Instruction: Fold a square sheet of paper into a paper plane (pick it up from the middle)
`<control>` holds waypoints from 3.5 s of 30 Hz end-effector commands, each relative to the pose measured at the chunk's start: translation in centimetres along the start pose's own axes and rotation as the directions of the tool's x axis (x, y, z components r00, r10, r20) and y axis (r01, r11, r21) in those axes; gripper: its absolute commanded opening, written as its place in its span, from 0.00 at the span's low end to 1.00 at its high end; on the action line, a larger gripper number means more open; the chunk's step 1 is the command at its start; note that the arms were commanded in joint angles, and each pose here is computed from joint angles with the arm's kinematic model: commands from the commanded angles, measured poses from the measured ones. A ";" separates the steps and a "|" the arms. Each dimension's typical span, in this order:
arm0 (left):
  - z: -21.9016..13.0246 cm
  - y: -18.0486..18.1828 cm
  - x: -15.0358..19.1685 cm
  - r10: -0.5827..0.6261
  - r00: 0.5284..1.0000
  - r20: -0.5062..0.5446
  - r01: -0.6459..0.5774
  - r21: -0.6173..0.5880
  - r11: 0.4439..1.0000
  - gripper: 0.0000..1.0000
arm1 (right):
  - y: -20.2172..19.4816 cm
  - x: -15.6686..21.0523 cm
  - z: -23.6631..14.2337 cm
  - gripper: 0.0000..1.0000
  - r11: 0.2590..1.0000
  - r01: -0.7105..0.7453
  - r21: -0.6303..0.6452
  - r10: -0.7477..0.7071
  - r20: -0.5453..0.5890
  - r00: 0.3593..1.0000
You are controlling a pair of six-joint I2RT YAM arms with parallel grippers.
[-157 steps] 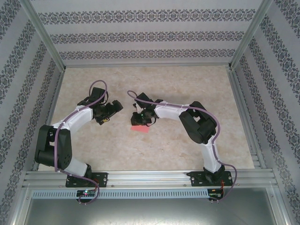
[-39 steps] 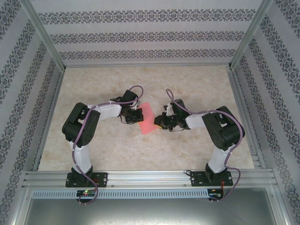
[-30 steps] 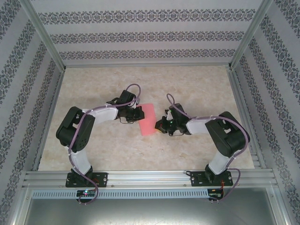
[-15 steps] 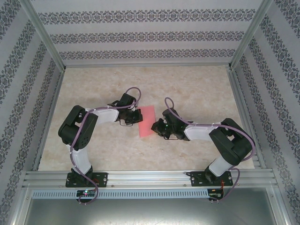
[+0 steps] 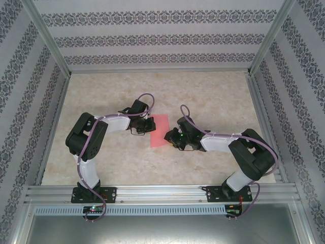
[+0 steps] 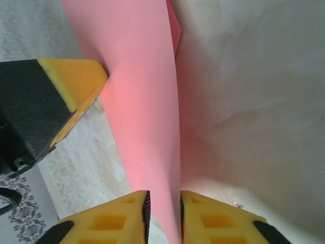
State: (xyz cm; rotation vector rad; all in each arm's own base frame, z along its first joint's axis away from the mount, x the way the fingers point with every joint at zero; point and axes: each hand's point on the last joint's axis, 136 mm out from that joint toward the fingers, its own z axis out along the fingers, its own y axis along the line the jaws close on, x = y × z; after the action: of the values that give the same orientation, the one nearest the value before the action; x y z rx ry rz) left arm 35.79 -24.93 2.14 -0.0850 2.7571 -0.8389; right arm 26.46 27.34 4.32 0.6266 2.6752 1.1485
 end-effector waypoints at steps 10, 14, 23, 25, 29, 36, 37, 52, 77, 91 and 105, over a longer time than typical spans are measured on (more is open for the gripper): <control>0.4 -0.3 0.7 0.023 0.999 -0.047 -0.023 0.004 1.000 0.08 | 1.7 -0.1 -0.9 0.03 0.999 -0.011 -0.039 0.010 -0.013 1.000; -1.1 -2.2 -0.5 0.051 0.999 -0.007 -0.050 0.054 0.997 0.15 | 2.6 -0.5 -0.4 0.03 0.999 -0.009 -0.033 0.009 -0.016 1.000; -2.1 -1.4 -3.5 0.042 0.998 0.044 -0.043 0.026 0.999 0.20 | 2.3 -0.8 1.0 0.03 1.000 -0.026 0.007 0.027 -0.030 0.999; -1.4 -1.2 -3.4 0.047 0.999 0.022 -0.048 0.029 0.998 0.18 | 2.7 -0.9 1.3 0.03 1.000 -0.023 -0.005 0.023 -0.034 0.999; -0.6 -1.1 -3.1 0.056 0.998 -0.014 -0.056 0.038 0.998 0.14 | 3.4 -1.4 2.0 0.03 1.000 -0.015 -0.023 0.014 -0.034 0.999; 0.4 -0.1 -2.4 0.048 0.997 -0.064 -0.048 0.003 0.999 0.12 | 4.6 -2.0 3.2 0.03 0.999 0.009 -0.050 -0.011 -0.032 0.999; 0.6 0.1 -2.4 0.046 0.997 -0.069 -0.046 -0.004 0.999 0.12 | 4.7 -2.0 3.3 0.03 0.999 0.014 -0.053 -0.016 -0.034 0.999; 0.7 0.7 -1.9 0.040 0.996 -0.076 -0.042 -0.018 0.999 0.11 | 4.4 -2.8 5.6 0.03 0.998 0.048 -0.051 -0.049 -0.017 0.999; -1.0 -1.5 -3.4 0.063 0.998 -0.018 -0.063 0.043 0.997 0.12 | 3.1 -2.2 6.6 0.03 0.997 0.078 -0.002 -0.078 -0.048 0.996; 0.1 0.0 -3.1 0.039 0.998 -0.054 -0.039 -0.002 0.999 0.12 | 2.5 -2.2 6.5 0.04 0.996 0.089 0.028 -0.088 -0.043 0.995; 1.0 1.1 -2.3 0.020 0.995 -0.099 -0.024 -0.039 0.999 0.11 | 3.5 -2.1 6.9 0.04 0.993 0.116 -0.014 -0.117 -0.052 0.992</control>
State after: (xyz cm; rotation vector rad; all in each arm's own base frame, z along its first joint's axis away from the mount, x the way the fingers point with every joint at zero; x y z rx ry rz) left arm 38.45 -24.80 2.25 -0.0253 2.8184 -0.8384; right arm 31.39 32.07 2.01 0.5036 2.7145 1.1555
